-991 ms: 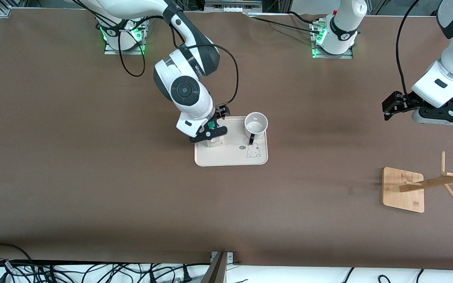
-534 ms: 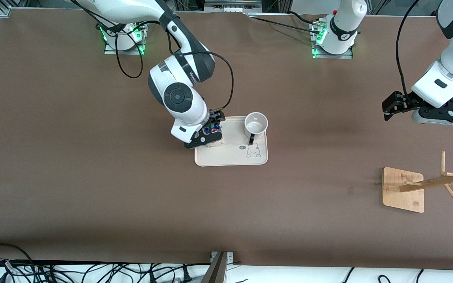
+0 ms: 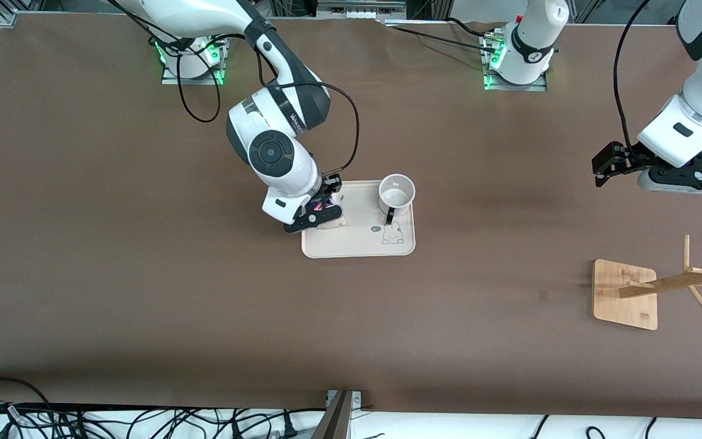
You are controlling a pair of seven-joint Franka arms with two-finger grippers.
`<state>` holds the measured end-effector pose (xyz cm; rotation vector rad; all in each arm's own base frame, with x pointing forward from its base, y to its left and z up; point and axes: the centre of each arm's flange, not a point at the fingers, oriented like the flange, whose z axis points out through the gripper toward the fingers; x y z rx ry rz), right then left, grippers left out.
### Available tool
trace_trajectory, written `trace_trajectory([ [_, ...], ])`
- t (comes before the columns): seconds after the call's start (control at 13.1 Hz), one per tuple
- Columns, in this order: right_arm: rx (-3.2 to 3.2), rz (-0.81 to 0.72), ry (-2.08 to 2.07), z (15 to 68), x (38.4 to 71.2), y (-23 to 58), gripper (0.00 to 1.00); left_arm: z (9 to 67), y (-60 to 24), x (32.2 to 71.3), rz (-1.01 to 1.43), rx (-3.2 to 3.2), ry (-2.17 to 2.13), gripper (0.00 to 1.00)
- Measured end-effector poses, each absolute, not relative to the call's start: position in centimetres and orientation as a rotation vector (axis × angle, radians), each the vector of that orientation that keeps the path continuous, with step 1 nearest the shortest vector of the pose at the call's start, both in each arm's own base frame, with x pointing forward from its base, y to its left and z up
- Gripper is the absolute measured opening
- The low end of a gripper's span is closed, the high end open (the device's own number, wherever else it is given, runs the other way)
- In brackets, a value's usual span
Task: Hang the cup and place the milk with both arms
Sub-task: 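Lower the right gripper and close it on the milk carton, then lift the carton with the right gripper while the left gripper reaches the mug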
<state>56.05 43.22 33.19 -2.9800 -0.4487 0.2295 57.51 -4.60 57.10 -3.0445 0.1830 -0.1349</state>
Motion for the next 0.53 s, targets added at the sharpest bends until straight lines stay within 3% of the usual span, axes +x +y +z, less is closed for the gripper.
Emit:
trace_trajectory([
  [0.53,-2.979,0.234,-0.454,32.78,55.9,43.47,0.44,57.0,-4.57,57.4,-0.117,-3.045,0.182,1.0],
])
